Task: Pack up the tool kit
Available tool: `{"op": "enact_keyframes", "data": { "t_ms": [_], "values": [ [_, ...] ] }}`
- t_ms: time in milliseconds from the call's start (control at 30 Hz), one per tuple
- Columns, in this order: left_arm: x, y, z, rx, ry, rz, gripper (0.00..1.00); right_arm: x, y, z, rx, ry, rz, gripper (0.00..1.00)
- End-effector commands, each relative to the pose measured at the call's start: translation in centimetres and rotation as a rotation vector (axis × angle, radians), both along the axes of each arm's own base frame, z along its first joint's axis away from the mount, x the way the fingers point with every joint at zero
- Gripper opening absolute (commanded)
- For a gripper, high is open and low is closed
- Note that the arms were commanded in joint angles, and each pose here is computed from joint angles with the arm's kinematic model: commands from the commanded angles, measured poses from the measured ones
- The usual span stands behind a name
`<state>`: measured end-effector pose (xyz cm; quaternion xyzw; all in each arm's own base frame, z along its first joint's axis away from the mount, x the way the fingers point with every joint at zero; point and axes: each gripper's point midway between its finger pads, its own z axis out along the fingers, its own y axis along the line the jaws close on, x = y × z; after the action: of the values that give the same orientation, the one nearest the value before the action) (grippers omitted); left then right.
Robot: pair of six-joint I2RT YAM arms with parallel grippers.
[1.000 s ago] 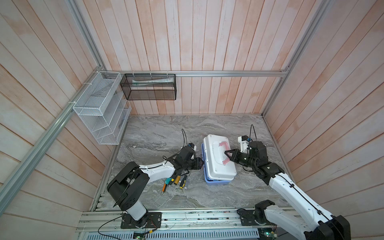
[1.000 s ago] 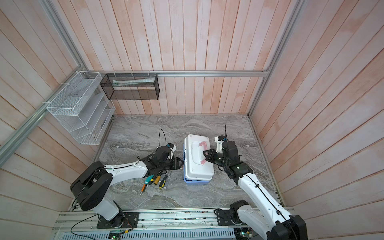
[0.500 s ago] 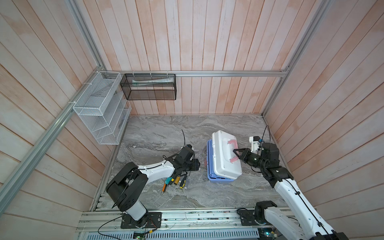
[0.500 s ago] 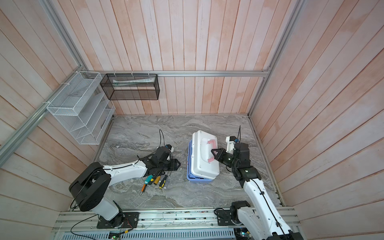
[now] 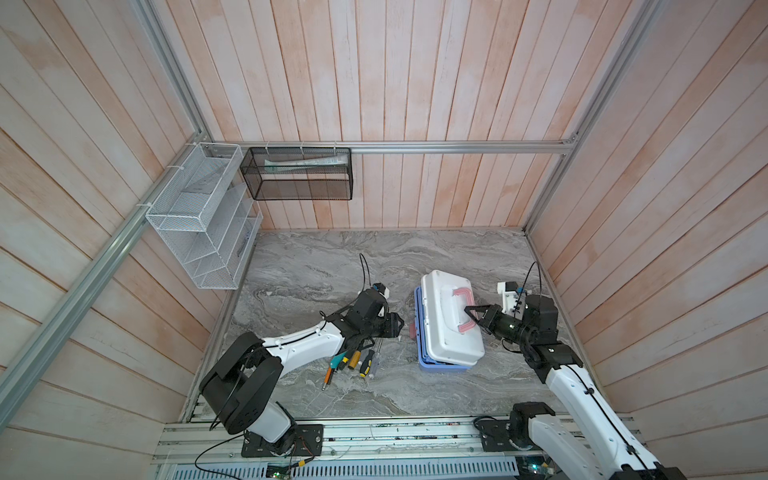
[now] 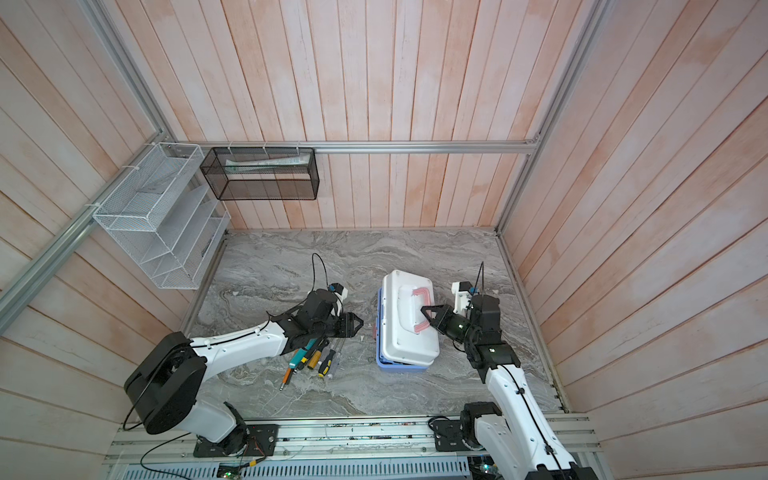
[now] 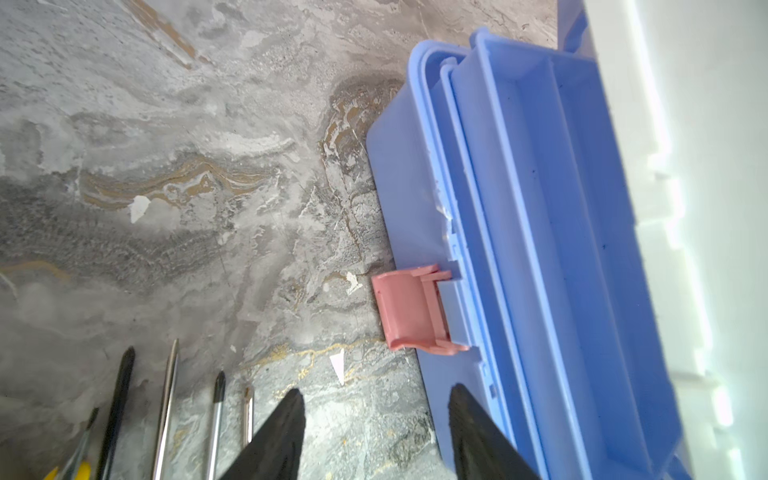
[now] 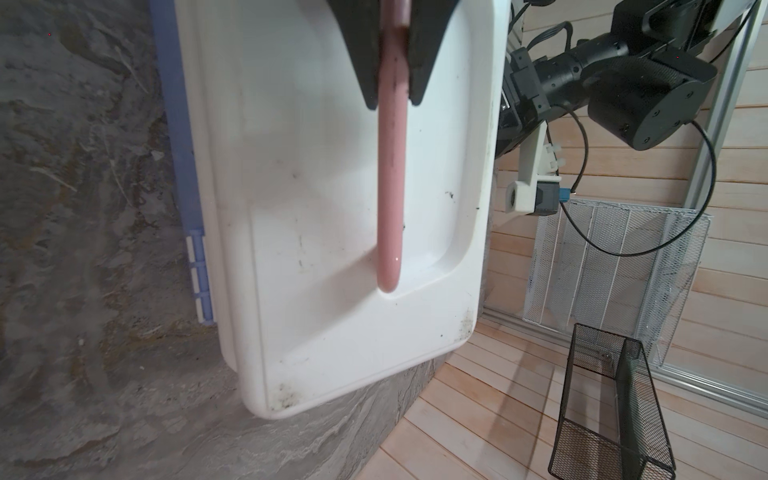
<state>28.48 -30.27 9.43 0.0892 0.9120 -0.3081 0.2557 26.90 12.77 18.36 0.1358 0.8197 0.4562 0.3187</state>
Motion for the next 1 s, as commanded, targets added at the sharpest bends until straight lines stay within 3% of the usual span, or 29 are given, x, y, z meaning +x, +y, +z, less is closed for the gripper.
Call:
{"op": "enact_keyframes", "data": {
  "t_ms": [0, 967],
  "values": [
    [-0.3, -1.5, 0.1, -0.018, -0.008, -0.051, 0.58, 0.1, 0.9, 2.8, 0.061, -0.103, 0.049, 0.00],
    [-0.7, -4.1, -0.7, -0.037, -0.001, -0.116, 0.58, -0.4, 0.9, 2.4, 0.069, -0.100, 0.055, 0.00]
  ]
}}
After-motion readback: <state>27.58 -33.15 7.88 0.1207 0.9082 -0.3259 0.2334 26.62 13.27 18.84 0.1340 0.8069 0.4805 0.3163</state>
